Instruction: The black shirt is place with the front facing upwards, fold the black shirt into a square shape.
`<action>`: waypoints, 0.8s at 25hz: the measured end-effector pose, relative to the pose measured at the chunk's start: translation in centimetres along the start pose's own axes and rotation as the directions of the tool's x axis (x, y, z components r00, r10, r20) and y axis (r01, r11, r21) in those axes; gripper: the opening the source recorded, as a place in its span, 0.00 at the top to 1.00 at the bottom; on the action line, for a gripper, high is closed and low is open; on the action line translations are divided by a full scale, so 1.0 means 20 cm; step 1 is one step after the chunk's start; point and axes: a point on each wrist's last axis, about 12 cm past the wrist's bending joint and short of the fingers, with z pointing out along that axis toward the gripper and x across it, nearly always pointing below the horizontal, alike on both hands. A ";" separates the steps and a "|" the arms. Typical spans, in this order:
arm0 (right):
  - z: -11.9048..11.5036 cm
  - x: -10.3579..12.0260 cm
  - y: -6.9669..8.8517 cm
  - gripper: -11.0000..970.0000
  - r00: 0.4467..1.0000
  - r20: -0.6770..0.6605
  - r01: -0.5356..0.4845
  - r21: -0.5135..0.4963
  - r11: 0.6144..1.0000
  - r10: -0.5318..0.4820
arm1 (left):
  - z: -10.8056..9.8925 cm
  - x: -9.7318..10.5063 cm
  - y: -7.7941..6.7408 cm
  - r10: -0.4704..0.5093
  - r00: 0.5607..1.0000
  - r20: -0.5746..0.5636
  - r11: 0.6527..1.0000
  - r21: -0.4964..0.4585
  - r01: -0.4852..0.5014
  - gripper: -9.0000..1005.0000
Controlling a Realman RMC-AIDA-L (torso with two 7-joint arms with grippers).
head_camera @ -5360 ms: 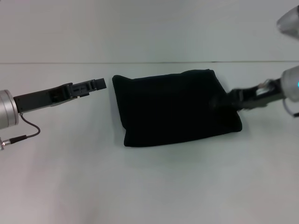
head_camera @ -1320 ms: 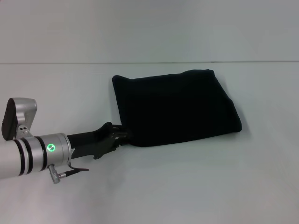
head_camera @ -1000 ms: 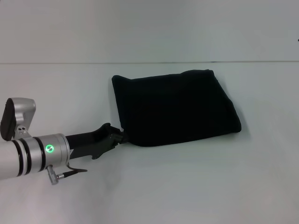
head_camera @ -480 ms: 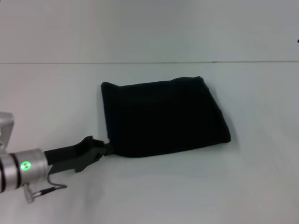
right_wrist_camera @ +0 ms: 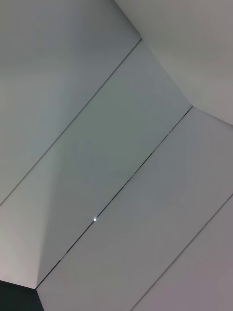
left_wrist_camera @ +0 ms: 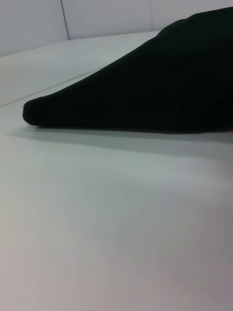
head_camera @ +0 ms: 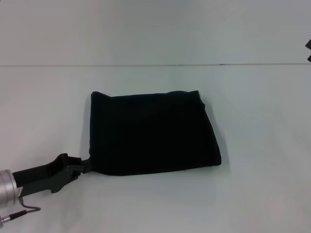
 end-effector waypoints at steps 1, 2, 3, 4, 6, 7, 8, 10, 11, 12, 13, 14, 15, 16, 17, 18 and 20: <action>0.00 0.00 0.00 0.04 1.000 0.000 -0.001 0.000 1.000 0.001 | -0.01 0.00 0.00 0.004 1.000 -0.008 1.000 0.000 -0.004 0.93; 0.00 0.00 0.00 0.04 1.000 0.000 -0.001 0.000 1.000 0.001 | -0.01 0.00 0.00 0.007 1.000 -0.014 1.000 -0.001 -0.007 0.93; 0.00 0.01 0.00 0.04 1.000 -0.007 0.000 -0.001 1.000 0.000 | -0.02 0.00 0.00 0.017 1.000 -0.025 1.000 -0.004 -0.017 0.93; 0.00 0.01 0.00 0.04 1.000 -0.007 0.000 -0.001 1.000 0.000 | -0.02 0.00 0.00 0.029 0.999 -0.032 1.000 -0.005 -0.029 0.93; 0.01 0.01 0.00 0.04 1.000 -0.015 0.002 -0.002 1.000 -0.003 | -0.03 -0.01 -0.01 0.071 0.996 -0.045 0.997 -0.005 -0.071 0.93; 0.00 0.00 0.00 0.04 1.000 -0.017 0.003 -0.003 1.000 -0.003 | -0.05 -0.02 -0.01 0.098 0.994 -0.050 0.995 -0.004 -0.098 0.93; 0.00 0.00 0.00 0.04 1.000 -0.018 0.004 -0.004 1.000 -0.004 | -0.07 -0.03 -0.01 0.117 0.992 -0.048 0.993 -0.003 -0.117 0.93; 0.00 0.00 0.00 0.04 1.000 -0.023 0.007 -0.003 1.000 -0.008 | -0.13 -0.06 0.00 0.127 0.991 -0.035 0.992 -0.001 -0.127 0.93; 0.00 0.00 0.00 0.04 1.000 -0.026 0.011 -0.001 1.000 -0.011 | -0.18 -0.08 0.01 0.136 0.991 -0.014 0.991 -0.002 -0.136 0.93; 0.00 0.00 0.00 0.04 0.999 -0.031 0.015 0.001 1.000 -0.015 | -0.21 -0.09 0.00 0.164 0.986 0.009 0.986 0.006 -0.164 0.89; 0.00 0.00 0.00 0.04 0.999 -0.040 0.021 0.004 1.000 -0.021 | -0.24 -0.11 0.00 0.201 0.979 0.034 0.979 0.015 -0.202 0.86; 0.00 0.00 0.00 0.04 0.998 -0.052 0.030 0.008 1.000 -0.029 | -0.27 -0.11 -0.01 0.269 0.961 0.064 0.962 0.037 -0.272 0.82; 0.00 0.00 0.00 0.04 0.997 -0.070 0.044 0.015 0.999 -0.043 | -0.28 -0.11 -0.03 0.358 0.931 0.076 0.930 0.063 -0.363 0.79; 0.00 0.00 0.00 0.04 0.992 -0.107 0.076 0.024 0.997 -0.073 | -0.27 -0.11 -0.05 0.416 0.906 0.081 0.903 0.081 -0.422 0.75; 0.00 0.01 -0.01 0.04 0.986 -0.133 0.102 0.029 0.994 -0.098 | -0.25 -0.10 -0.07 0.485 0.872 0.070 0.866 0.098 -0.490 0.68; 0.00 0.01 -0.01 0.04 0.972 -0.183 0.154 0.032 0.988 -0.146 | -0.22 -0.10 -0.09 0.528 0.847 0.053 0.840 0.108 -0.531 0.60; 0.01 0.01 0.00 0.04 0.924 -0.278 0.276 0.017 0.961 -0.261 | -0.13 -0.11 -0.13 0.616 0.788 -0.003 0.782 0.119 -0.612 0.48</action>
